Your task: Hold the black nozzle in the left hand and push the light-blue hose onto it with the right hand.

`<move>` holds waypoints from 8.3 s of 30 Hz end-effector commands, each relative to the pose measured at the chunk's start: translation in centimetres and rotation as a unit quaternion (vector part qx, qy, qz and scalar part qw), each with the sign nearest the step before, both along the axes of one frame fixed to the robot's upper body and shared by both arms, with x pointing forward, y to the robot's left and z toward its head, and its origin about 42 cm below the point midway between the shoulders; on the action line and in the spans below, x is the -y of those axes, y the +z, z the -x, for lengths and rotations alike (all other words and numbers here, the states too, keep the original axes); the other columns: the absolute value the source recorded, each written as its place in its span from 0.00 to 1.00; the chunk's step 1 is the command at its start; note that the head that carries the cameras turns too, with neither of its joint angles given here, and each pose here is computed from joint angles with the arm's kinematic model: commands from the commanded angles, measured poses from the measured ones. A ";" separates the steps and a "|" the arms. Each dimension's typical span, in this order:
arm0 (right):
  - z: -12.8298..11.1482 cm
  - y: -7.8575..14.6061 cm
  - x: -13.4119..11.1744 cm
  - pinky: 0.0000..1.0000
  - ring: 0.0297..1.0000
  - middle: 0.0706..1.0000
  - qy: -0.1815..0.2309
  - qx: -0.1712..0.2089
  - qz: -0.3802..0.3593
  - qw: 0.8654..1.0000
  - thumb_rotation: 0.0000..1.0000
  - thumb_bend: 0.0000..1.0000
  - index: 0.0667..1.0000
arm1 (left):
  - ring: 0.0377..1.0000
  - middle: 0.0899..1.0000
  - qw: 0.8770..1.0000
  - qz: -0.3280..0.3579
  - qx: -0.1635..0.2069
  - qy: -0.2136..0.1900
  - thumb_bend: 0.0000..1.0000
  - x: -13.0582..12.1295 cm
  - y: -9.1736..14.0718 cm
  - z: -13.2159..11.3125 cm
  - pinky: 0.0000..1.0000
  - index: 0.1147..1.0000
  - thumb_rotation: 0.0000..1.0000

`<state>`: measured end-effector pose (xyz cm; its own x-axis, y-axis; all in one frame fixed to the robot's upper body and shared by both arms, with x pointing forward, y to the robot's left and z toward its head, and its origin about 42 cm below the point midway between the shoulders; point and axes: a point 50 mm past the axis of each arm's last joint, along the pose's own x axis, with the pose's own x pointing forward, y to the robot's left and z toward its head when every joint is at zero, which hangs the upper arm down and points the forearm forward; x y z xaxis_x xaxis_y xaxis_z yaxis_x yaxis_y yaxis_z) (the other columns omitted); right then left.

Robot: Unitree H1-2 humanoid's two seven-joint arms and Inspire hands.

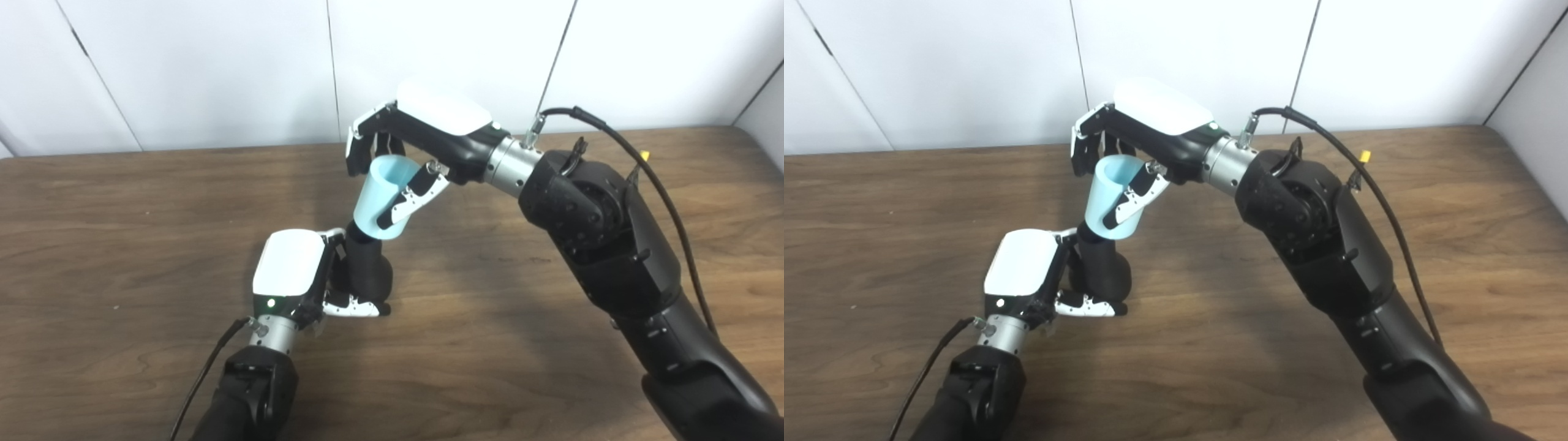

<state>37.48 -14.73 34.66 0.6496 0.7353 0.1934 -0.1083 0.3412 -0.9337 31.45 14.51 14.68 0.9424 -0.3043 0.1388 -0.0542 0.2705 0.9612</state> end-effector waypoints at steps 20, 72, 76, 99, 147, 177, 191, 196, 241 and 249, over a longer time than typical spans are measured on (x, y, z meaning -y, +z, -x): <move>0.6 2.2 -0.8 0.35 0.39 0.46 0.025 0.024 -0.032 0.999 0.00 0.50 0.45 | 0.49 0.37 1.000 0.000 -0.024 -0.019 0.52 0.9 -0.4 0.5 0.49 0.43 0.00; 1.3 -0.8 -1.9 0.35 0.37 0.48 0.024 -0.005 0.014 1.000 0.00 0.50 0.47 | 0.47 0.37 0.999 0.001 -0.028 -0.020 0.52 1.2 0.1 0.5 0.50 0.43 0.00; 1.4 -0.7 -2.3 0.35 0.37 0.48 0.031 -0.005 0.017 0.999 0.00 0.50 0.46 | 0.48 0.38 0.999 0.000 -0.029 -0.021 0.52 1.2 0.1 0.5 0.51 0.43 0.00; 0.9 4.9 -2.5 0.38 0.37 0.47 0.062 0.040 0.075 0.994 0.00 0.50 0.47 | 0.46 0.35 0.999 -0.005 -0.028 -0.022 0.52 1.4 0.1 0.4 0.47 0.43 0.00; 1.1 2.2 -3.2 0.35 0.38 0.49 0.073 0.012 0.073 0.995 0.00 0.50 0.45 | 0.46 0.37 0.999 -0.006 -0.025 -0.020 0.52 1.5 0.3 0.5 0.46 0.43 0.00; 0.7 6.7 -4.1 0.35 0.37 0.48 0.077 0.045 0.087 0.992 0.00 0.50 0.46 | 0.47 0.37 0.999 -0.003 -0.030 -0.019 0.52 1.6 0.5 0.5 0.48 0.43 0.00; 0.5 8.6 -4.3 0.34 0.38 0.48 0.078 0.084 0.089 0.989 0.00 0.50 0.46 | 0.47 0.38 0.999 0.002 -0.028 -0.023 0.52 1.4 0.5 0.4 0.50 0.43 0.00; 0.3 8.1 -4.2 0.33 0.38 0.48 0.083 0.085 0.092 0.989 0.00 0.50 0.48 | 0.46 0.37 0.999 0.003 -0.028 -0.022 0.52 1.4 0.5 0.4 0.51 0.43 0.00; -0.7 4.0 -3.3 0.42 0.37 0.47 0.069 0.024 0.056 0.996 0.00 0.50 0.46 | 0.46 0.36 0.999 -0.005 -0.027 -0.021 0.52 1.7 0.8 0.6 0.46 0.43 0.00; -0.8 4.4 -3.5 0.39 0.37 0.47 0.066 0.029 0.051 0.996 0.00 0.50 0.46 | 0.47 0.37 0.999 -0.003 -0.028 -0.021 0.52 1.7 0.8 0.6 0.48 0.43 0.00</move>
<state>38.26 -11.18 36.83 0.5480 0.8339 0.0661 -0.1666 0.1862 -0.9683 31.31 13.57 15.50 0.9445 -0.3136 0.0983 -0.0123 0.2653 0.9641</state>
